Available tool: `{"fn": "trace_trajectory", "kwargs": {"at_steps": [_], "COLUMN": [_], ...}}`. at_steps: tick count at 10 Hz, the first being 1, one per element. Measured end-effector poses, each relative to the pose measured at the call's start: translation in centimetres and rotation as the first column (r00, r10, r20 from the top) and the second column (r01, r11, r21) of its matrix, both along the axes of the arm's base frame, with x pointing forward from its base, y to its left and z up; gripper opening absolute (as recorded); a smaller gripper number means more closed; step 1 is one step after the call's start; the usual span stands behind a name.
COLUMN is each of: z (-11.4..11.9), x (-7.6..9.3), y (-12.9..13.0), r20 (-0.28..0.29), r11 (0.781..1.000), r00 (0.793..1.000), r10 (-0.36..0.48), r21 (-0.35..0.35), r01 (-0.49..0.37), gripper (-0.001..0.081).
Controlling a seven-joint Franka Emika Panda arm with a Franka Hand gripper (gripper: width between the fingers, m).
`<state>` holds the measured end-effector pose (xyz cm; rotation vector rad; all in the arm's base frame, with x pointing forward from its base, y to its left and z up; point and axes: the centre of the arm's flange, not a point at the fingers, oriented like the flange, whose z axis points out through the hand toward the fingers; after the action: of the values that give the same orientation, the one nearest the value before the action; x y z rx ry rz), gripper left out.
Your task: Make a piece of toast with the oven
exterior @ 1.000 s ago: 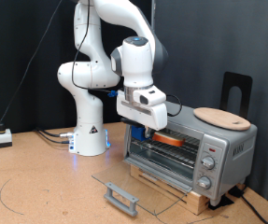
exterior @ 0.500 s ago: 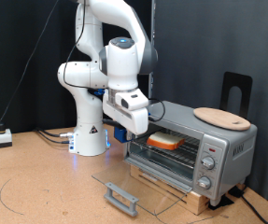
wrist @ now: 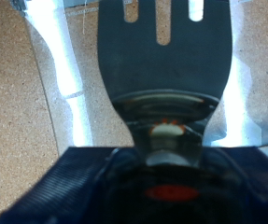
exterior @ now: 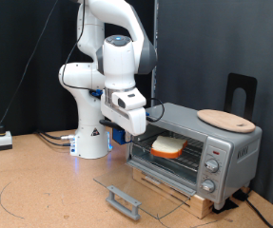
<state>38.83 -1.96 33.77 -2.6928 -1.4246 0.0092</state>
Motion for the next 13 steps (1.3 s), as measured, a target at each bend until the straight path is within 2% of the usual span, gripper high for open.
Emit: {"fn": "trace_trajectory", "kwargs": {"at_steps": [4,6,9,11,13], "z": [0.3,0.9,0.9,0.3,-0.4], "x": [-0.5,-1.0,-0.7,-0.3,-0.2], "y": [0.3,-1.1,-3.3,-3.2,-2.3], "r20": [-0.025,-0.044,0.000,0.014,0.005], "r11": [1.000,1.000,0.998,0.998,0.999], "r00": [1.000,0.999,0.999,0.999,0.999], "r10": [0.007,-0.009,-0.049,-0.052,-0.041], "r21": [0.008,-0.004,-0.029,-0.022,-0.011], "r01": [-0.007,0.009,0.049,0.052,0.041], "gripper": [0.0413,0.0413,0.0413,0.0413,0.0413]}}
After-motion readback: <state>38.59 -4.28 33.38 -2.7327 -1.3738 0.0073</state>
